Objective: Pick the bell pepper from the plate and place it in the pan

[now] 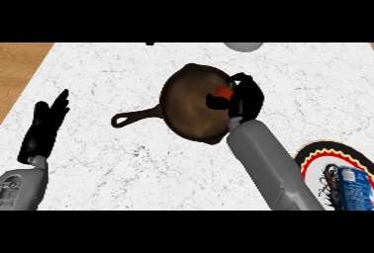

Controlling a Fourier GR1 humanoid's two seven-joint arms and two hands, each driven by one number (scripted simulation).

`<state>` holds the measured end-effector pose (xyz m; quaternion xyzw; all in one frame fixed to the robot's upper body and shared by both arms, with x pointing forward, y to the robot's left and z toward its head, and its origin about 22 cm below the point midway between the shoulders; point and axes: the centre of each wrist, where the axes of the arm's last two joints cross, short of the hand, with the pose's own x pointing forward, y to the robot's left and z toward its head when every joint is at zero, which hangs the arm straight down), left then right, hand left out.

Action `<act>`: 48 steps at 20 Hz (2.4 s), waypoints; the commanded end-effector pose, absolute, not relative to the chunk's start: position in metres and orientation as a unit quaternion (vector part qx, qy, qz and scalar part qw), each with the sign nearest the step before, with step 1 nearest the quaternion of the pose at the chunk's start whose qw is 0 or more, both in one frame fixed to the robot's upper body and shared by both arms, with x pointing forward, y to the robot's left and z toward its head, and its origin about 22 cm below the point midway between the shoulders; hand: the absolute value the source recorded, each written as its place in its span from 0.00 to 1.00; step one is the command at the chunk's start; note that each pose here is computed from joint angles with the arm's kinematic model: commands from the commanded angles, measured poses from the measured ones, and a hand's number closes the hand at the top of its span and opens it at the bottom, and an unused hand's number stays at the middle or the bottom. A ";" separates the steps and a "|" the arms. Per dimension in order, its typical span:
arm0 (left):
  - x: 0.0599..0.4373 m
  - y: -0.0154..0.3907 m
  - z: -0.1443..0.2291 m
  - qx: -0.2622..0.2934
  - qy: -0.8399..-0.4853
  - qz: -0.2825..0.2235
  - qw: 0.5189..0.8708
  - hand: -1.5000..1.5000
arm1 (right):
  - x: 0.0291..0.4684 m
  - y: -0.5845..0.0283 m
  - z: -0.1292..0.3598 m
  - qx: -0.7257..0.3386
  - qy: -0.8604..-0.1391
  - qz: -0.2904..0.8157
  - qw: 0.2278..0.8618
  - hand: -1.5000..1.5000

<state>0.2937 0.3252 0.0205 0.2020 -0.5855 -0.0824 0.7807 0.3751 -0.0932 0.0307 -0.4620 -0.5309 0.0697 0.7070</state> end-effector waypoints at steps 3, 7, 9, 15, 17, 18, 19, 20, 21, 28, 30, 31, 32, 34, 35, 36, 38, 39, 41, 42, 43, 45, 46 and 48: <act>0.307 0.321 0.030 0.196 -0.594 -0.084 0.776 0.50 | 0.392 -0.093 0.029 -0.441 -0.552 0.007 0.708 0.00; 0.304 0.305 0.026 0.189 -0.597 -0.089 0.775 0.50 | 0.396 -0.094 0.024 -0.435 -0.569 -0.014 0.698 0.00; 0.305 0.308 0.019 0.186 -0.597 -0.094 0.775 0.50 | 0.394 -0.093 0.023 -0.431 -0.590 -0.041 0.682 0.00; 0.303 0.321 0.029 0.197 -0.589 -0.085 0.779 0.50 | 0.401 -0.095 0.029 -0.451 -0.624 -0.110 0.629 0.00; 0.305 0.311 0.030 0.203 -0.582 -0.086 0.783 0.50 | 0.405 -0.094 0.034 -0.448 -0.629 -0.129 0.622 0.00; 0.294 0.322 0.018 0.198 -0.584 -0.081 0.783 0.50 | 0.404 -0.094 0.031 -0.450 -0.620 -0.150 0.625 0.00; 0.292 0.332 0.024 0.206 -0.581 -0.071 0.784 0.50 | 0.403 -0.097 0.029 -0.452 -0.616 -0.158 0.626 0.00; 0.293 0.322 0.017 0.197 -0.572 -0.073 0.793 0.50 | 0.408 -0.092 0.041 -0.441 -0.625 -0.163 0.623 0.00; 0.294 0.337 0.022 0.208 -0.574 -0.064 0.790 0.50 | 0.403 -0.099 0.026 -0.455 -0.613 -0.163 0.625 0.00; 0.270 0.361 0.007 0.239 -0.553 -0.039 0.797 0.50 | 0.364 -0.103 -0.001 -0.440 -0.614 -0.204 0.622 0.00; 0.257 0.359 -0.003 0.235 -0.547 -0.038 0.803 0.50 | 0.353 -0.103 0.002 -0.428 -0.627 -0.198 0.620 0.00; 0.251 0.361 0.008 0.239 -0.547 -0.030 0.802 0.50 | 0.335 -0.105 -0.012 -0.430 -0.627 -0.202 0.617 0.00; 0.262 0.352 -0.003 0.241 -0.542 -0.031 0.804 0.50 | 0.329 -0.117 -0.011 -0.428 -0.625 -0.204 0.620 0.00; 0.256 0.358 0.010 0.244 -0.551 -0.036 0.797 0.50 | 0.304 -0.118 -0.018 -0.418 -0.626 -0.205 0.626 0.00; 0.259 0.367 0.014 0.248 -0.544 -0.019 0.802 0.50 | 0.294 -0.129 -0.016 -0.418 -0.635 -0.191 0.621 0.00; 0.254 0.359 0.009 0.248 -0.546 -0.027 0.800 0.50 | 0.277 -0.129 -0.022 -0.410 -0.635 -0.180 0.630 0.00; 0.248 0.356 -0.002 0.244 -0.544 -0.025 0.803 0.50 | 0.254 -0.139 -0.014 -0.398 -0.638 -0.185 0.633 0.00; 0.260 0.363 0.010 0.247 -0.544 -0.024 0.802 0.50 | 0.243 -0.141 -0.012 -0.395 -0.642 -0.181 0.632 0.00; 0.248 0.373 0.010 0.246 -0.547 -0.033 0.799 0.50 | 0.213 -0.159 -0.011 -0.401 -0.641 -0.158 0.635 0.00; 0.258 0.366 0.015 0.248 -0.549 -0.024 0.798 0.50 | 0.193 -0.160 -0.013 -0.400 -0.631 -0.163 0.644 0.00; 0.258 0.354 -0.002 0.245 -0.548 -0.027 0.799 0.50 | 0.183 -0.167 -0.005 -0.404 -0.634 -0.175 0.636 0.00; 0.247 0.361 -0.005 0.245 -0.549 -0.028 0.799 0.50 | 0.147 -0.179 -0.001 -0.410 -0.629 -0.163 0.640 0.00; 0.260 0.351 0.014 0.242 -0.552 -0.032 0.797 0.50 | 0.143 -0.176 0.015 -0.401 -0.638 -0.169 0.635 0.00; 0.262 0.365 0.006 0.250 -0.552 -0.022 0.795 0.50 | 0.111 -0.181 0.021 -0.410 -0.639 -0.159 0.631 0.00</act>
